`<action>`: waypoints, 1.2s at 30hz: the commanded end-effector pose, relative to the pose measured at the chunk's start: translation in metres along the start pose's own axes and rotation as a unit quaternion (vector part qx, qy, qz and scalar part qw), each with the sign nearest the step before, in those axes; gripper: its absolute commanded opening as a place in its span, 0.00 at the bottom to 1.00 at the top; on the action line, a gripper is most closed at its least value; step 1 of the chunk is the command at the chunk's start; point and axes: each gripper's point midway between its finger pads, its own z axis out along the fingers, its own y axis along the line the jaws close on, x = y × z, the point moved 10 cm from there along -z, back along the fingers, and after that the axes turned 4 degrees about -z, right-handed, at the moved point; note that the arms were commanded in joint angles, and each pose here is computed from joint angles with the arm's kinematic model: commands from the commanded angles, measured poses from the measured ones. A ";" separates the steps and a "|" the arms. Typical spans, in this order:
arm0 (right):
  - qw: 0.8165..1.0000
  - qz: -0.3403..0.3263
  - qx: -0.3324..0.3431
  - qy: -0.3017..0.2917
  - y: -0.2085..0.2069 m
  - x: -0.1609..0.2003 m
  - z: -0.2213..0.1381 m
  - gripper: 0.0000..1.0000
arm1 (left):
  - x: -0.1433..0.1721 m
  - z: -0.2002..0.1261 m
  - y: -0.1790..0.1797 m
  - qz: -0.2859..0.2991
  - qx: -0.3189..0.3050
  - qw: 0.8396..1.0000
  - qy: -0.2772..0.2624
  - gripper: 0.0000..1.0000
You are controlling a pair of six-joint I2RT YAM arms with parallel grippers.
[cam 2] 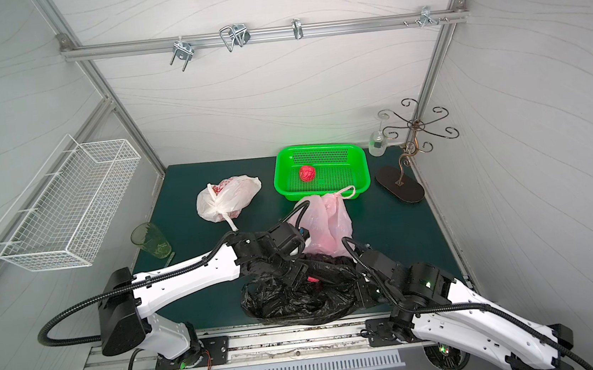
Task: Untie the knot of a plastic bag & take out the apple
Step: Adjust the plastic bag at the center of the board, then pick up the apple from the plastic bag.
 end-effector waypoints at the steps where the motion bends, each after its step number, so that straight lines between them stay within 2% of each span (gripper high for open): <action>1: 1.000 0.003 0.003 -0.009 -0.002 0.001 -0.002 0.00 | -0.013 0.009 -0.015 0.000 0.050 0.999 0.011 0.63; 6: 1.000 0.003 0.006 -0.011 -0.001 -0.001 -0.002 0.00 | -0.016 0.015 -0.024 0.001 0.103 0.994 0.028 0.59; 12: 1.000 0.002 0.007 -0.015 0.000 -0.002 -0.002 0.00 | -0.016 0.034 -0.023 0.000 0.100 0.994 0.051 0.60; 22: 1.000 0.000 0.007 -0.014 0.000 -0.003 -0.002 0.00 | -0.033 0.062 -0.010 -0.002 -0.010 1.000 0.012 0.68; 28: 1.000 -0.001 0.007 -0.012 0.001 -0.004 -0.001 0.00 | -0.042 0.066 -0.010 0.001 -0.032 0.999 -0.007 0.72; 36: 1.000 -0.001 0.007 -0.011 0.001 -0.004 -0.001 0.00 | -0.045 0.087 -0.013 0.008 -0.039 0.999 0.011 0.74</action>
